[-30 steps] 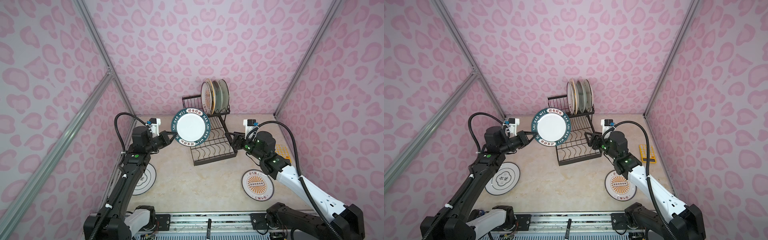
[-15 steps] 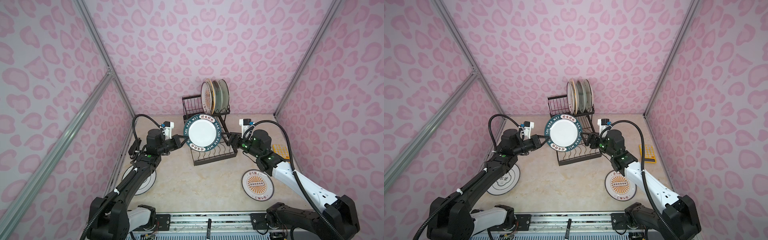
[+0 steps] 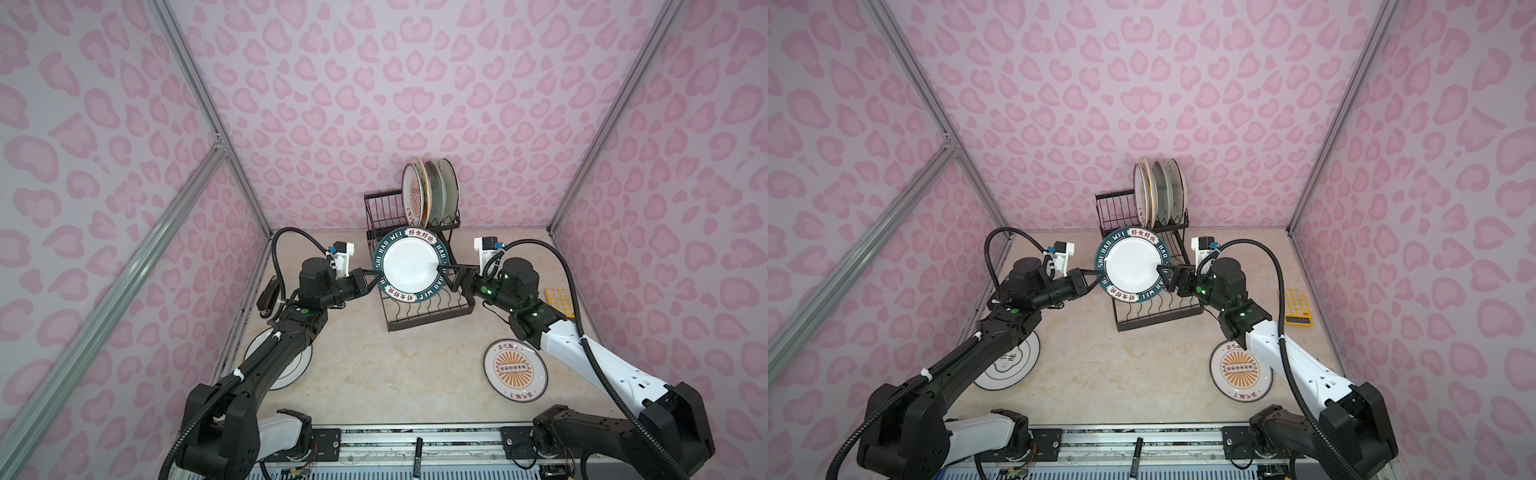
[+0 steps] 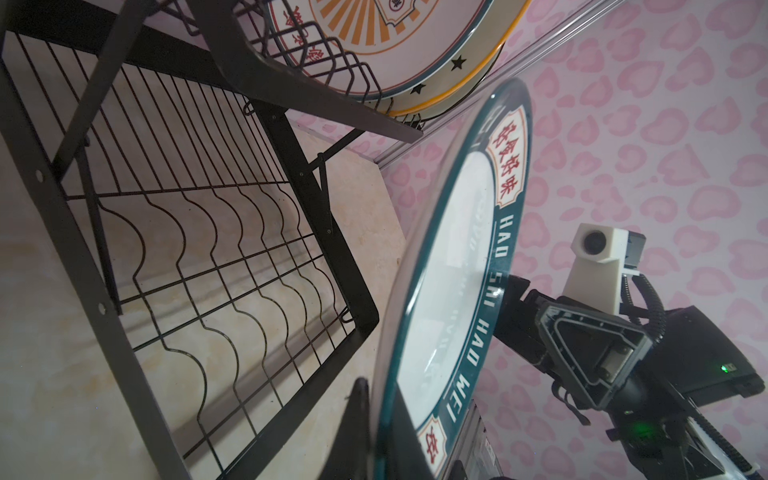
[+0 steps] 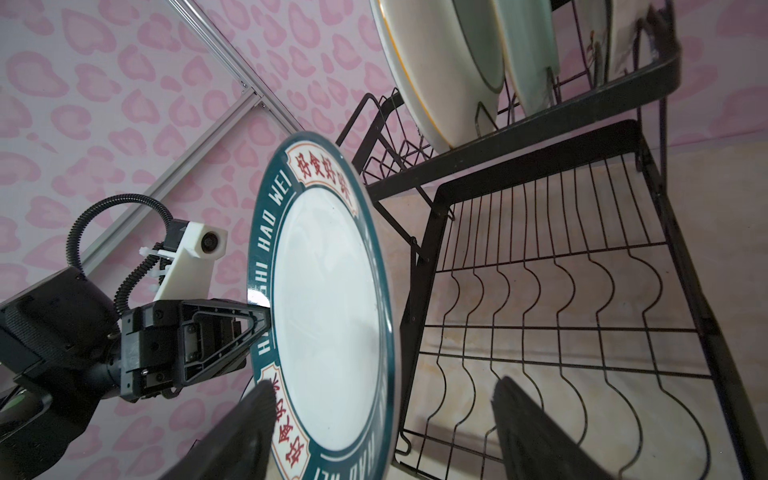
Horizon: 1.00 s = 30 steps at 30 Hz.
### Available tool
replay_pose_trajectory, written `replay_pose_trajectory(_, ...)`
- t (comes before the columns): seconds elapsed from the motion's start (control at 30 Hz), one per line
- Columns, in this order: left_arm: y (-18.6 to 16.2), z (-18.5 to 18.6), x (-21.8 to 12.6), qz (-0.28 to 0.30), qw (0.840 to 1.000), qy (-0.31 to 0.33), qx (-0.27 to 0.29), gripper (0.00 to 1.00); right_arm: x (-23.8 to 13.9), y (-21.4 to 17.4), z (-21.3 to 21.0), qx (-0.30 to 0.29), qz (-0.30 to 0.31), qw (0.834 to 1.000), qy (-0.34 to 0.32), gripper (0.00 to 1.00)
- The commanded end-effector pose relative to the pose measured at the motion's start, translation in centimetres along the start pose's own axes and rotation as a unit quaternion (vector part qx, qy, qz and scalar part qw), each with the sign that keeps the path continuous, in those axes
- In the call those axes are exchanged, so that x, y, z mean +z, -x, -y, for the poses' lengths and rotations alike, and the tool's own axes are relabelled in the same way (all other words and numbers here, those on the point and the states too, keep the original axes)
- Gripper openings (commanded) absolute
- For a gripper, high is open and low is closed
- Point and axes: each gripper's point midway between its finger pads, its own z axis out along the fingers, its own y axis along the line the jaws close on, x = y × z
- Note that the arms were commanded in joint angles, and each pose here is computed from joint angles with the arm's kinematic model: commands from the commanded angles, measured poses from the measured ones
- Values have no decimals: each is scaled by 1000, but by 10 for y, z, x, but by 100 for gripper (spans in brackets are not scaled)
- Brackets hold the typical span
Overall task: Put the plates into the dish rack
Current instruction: 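Close the right gripper on the plate rim opposite the left gripper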
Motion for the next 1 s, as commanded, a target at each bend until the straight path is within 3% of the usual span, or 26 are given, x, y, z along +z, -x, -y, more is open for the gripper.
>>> replay_pose_trajectory(0.0,12,17,1,21,999,-33,30,3,2,6,-9,-1,9,1000,23,81)
replay_pose_trajectory(0.7,9,31,4,13,998,-50,36,3,6,1,-15,14,4,999,47,80)
replay_pose_trajectory(0.87,9,35,3,11,998,-55,40,3,11,-4,-16,18,-5,998,54,69)
replay_pose_trajectory(0.97,9,37,3,10,998,-54,43,3,12,-5,-18,21,-6,998,59,56)
